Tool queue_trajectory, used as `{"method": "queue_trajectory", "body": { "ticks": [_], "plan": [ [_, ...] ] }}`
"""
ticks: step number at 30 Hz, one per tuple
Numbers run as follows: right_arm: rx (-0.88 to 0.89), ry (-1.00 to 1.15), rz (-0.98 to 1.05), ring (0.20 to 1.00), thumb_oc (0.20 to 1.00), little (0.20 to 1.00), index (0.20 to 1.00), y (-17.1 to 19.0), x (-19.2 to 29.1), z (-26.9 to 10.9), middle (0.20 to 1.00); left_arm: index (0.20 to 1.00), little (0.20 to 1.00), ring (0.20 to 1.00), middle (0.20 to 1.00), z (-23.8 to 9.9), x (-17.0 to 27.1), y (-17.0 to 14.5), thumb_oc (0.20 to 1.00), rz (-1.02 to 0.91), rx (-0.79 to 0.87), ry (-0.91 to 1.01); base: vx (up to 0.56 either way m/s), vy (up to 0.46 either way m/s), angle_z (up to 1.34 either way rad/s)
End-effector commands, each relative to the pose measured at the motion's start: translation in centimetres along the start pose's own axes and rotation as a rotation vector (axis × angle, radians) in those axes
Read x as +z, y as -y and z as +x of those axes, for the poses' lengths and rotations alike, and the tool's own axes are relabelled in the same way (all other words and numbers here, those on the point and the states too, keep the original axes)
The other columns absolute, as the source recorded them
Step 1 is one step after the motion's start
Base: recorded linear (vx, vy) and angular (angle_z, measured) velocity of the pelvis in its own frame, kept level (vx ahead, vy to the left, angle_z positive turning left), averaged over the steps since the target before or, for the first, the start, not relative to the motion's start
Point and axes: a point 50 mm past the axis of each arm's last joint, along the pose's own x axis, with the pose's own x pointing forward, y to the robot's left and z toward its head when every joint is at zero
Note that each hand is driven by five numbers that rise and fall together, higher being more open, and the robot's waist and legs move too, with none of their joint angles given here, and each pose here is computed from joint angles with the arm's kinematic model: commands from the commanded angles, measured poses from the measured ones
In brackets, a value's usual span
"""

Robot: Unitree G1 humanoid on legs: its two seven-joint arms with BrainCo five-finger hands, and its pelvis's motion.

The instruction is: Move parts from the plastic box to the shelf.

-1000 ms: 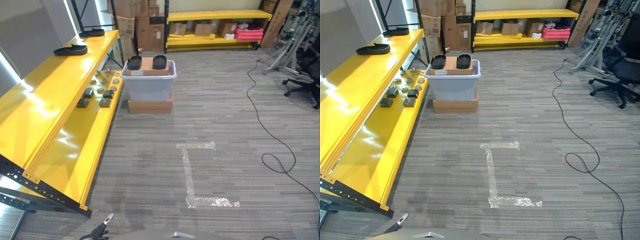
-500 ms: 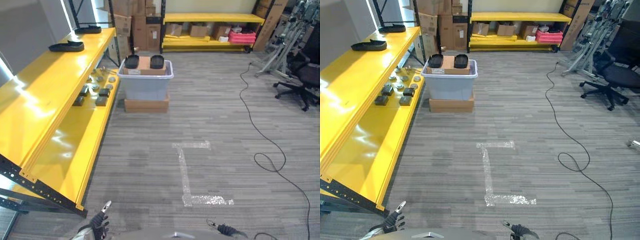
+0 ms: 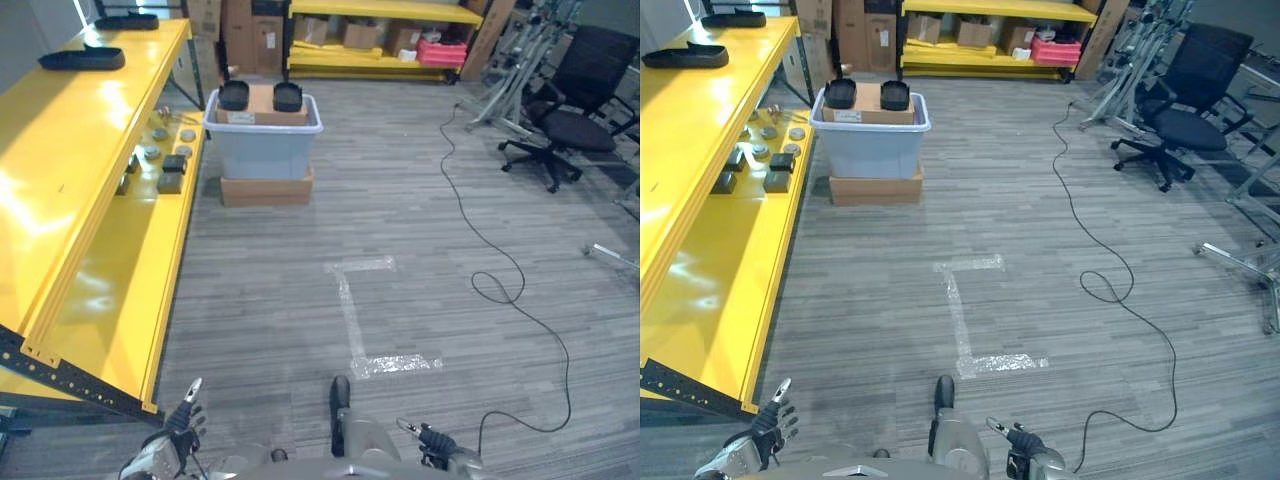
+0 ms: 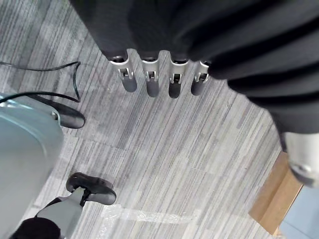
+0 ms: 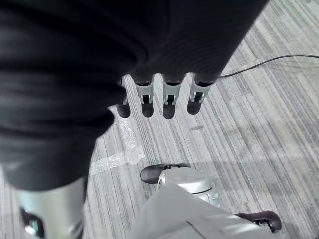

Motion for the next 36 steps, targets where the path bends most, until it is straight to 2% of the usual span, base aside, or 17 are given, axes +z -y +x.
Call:
{"method": "queue_trajectory", "body": {
  "ticks": [1, 8, 14, 22, 28, 32, 36],
  "plan": [
    [0.046, 0.147, -0.045, 1.0, 1.0, 1.0, 1.0, 0.8, 3.0, -0.3, 1.0, 1.0, 1.0, 1.0, 1.0, 0.0, 0.7, 0.7, 1.0, 0.006, -0.026, 0.062, 0.35, -0.159, 0.2],
    [0.087, 0.164, -0.114, 1.0, 1.0, 1.0, 1.0, -0.7, 4.8, -0.3, 1.0, 1.0, 1.0, 1.0, 1.0, 0.1, 0.2, 1.5, 1.0, -0.053, -0.001, 0.054, 0.36, -0.191, 0.39],
    [0.084, 0.171, -0.155, 1.0, 1.0, 1.0, 1.0, -1.1, 5.6, -0.2, 1.0, 1.0, 1.0, 1.0, 1.0, 0.4, 0.4, 2.0, 1.0, -0.019, -0.001, 0.062, 0.29, -0.234, 0.02],
    [0.099, 0.185, -0.202, 1.0, 1.0, 1.0, 1.0, -2.4, 5.6, -0.4, 1.0, 1.0, 1.0, 1.0, 1.0, 0.3, 0.0, 2.9, 1.0, -0.018, -0.046, 0.076, 0.49, 0.162, -0.12],
    [0.155, 0.191, -0.211, 1.0, 1.0, 1.0, 1.0, -3.3, 6.1, -0.4, 1.0, 1.0, 1.0, 1.0, 1.0, 0.2, 0.3, 2.0, 1.0, -0.015, 0.014, 0.077, 0.4, 0.13, -0.48],
    [0.19, 0.242, -0.188, 1.0, 1.0, 1.0, 1.0, -4.5, 6.6, -0.7, 1.0, 1.0, 1.0, 1.0, 1.0, 0.2, 0.9, 1.9, 1.0, 0.125, 0.01, 0.09, 0.39, 0.189, -0.25],
    [0.201, 0.273, -0.168, 1.0, 1.0, 1.0, 1.0, -5.5, 7.2, -0.9, 1.0, 1.0, 1.0, 1.0, 1.0, 0.2, 1.9, 1.8, 1.0, 0.135, 0.005, 0.125, 0.24, 0.064, 0.01]
  ]
}}
